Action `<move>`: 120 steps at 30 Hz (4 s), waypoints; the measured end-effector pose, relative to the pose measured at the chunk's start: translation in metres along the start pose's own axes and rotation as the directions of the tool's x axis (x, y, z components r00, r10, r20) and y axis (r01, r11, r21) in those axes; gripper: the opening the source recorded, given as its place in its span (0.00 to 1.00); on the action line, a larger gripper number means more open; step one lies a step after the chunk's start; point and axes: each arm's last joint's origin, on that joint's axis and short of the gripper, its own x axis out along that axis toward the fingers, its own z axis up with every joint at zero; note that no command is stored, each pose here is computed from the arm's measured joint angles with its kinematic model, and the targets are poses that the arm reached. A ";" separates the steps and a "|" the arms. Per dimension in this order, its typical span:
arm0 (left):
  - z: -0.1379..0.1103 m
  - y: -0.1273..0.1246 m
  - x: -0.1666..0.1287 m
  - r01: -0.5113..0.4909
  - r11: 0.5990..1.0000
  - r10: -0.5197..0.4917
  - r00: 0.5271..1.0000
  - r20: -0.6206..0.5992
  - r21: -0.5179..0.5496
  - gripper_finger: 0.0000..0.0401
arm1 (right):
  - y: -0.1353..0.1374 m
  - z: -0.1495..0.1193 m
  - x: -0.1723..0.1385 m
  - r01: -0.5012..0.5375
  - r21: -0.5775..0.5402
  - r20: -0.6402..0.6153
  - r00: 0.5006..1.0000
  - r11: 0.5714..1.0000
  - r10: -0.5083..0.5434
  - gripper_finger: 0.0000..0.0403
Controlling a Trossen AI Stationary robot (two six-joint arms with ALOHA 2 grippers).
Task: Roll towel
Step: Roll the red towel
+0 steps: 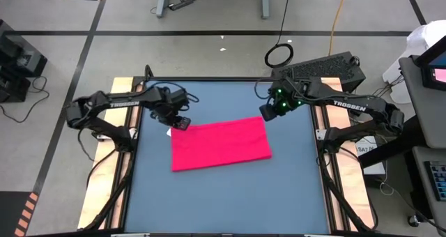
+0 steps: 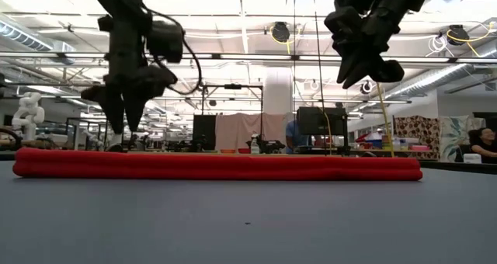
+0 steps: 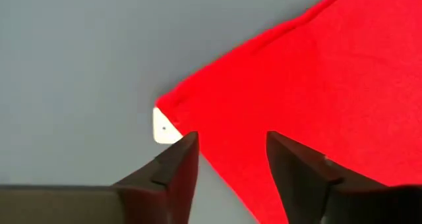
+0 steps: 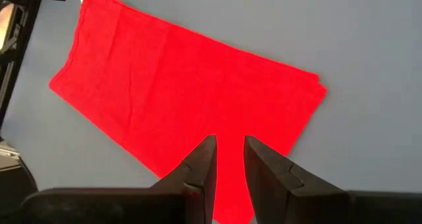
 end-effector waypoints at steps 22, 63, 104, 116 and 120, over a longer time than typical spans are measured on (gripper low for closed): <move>0.014 0.015 0.048 -0.142 0.956 0.178 0.976 -0.125 0.255 0.52 | 0.015 -0.017 0.004 0.020 -0.071 -0.022 1.000 0.997 -0.022 0.17; 0.027 -0.044 -0.015 -0.188 0.765 0.044 0.969 0.242 0.616 0.02 | 0.035 0.008 0.022 -0.235 -0.205 0.033 0.968 0.950 0.247 0.17; 0.000 -0.092 -0.062 -0.218 0.515 -0.026 0.963 0.269 0.829 0.02 | 0.092 0.094 0.196 -0.405 -0.791 -0.047 0.788 0.459 0.614 0.52; 0.002 -0.095 -0.062 -0.215 0.541 -0.054 0.956 0.289 0.813 0.02 | 0.100 0.087 0.198 -0.343 -0.817 -0.007 0.809 0.463 0.587 0.24; 0.002 -0.095 -0.062 -0.213 0.549 -0.056 0.955 0.290 0.808 0.02 | 0.102 0.084 0.199 -0.345 -0.817 -0.010 0.809 0.462 0.587 0.09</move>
